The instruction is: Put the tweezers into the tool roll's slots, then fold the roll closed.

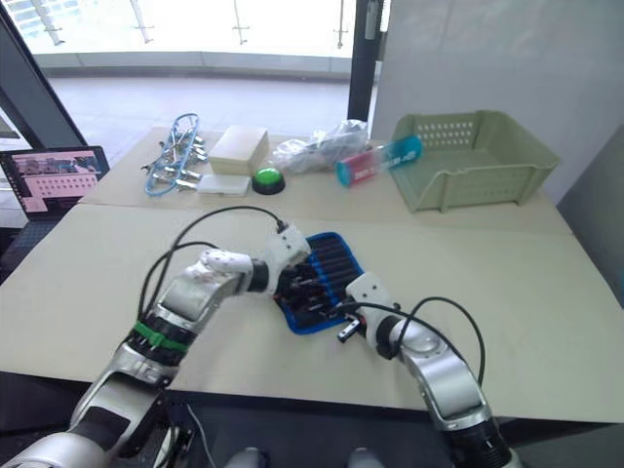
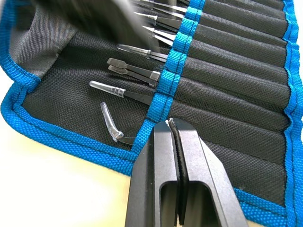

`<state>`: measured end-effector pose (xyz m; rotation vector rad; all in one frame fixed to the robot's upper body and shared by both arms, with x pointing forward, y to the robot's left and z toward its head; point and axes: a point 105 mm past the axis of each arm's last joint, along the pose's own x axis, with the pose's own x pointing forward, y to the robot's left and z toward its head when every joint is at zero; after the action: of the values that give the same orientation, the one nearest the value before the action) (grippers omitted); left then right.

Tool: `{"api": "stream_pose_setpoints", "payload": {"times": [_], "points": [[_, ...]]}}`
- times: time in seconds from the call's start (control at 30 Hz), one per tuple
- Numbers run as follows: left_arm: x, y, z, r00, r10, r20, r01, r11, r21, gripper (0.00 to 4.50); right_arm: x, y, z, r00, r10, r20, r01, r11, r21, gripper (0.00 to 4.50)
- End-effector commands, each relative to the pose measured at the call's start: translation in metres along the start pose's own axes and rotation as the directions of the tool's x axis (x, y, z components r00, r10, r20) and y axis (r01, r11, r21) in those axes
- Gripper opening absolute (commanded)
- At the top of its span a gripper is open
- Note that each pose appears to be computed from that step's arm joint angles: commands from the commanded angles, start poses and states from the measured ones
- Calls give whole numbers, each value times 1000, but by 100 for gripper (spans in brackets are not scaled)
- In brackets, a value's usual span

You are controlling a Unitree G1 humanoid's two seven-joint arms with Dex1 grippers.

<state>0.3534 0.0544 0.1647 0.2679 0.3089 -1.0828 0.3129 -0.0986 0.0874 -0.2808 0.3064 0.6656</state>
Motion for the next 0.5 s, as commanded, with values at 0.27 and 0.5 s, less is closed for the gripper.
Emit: {"api": "stream_pose_setpoints", "payload": {"times": [0.27,0.5], "points": [[-127,15,-19,942,251,224,-260,966,10,444,1,0,-13,999,12,-43,-10,999,31,0],[-166,-7,-69,925,277,261,-273,961,-49,444,-11,4,3,999,35,35,-35,999,11,0]]}}
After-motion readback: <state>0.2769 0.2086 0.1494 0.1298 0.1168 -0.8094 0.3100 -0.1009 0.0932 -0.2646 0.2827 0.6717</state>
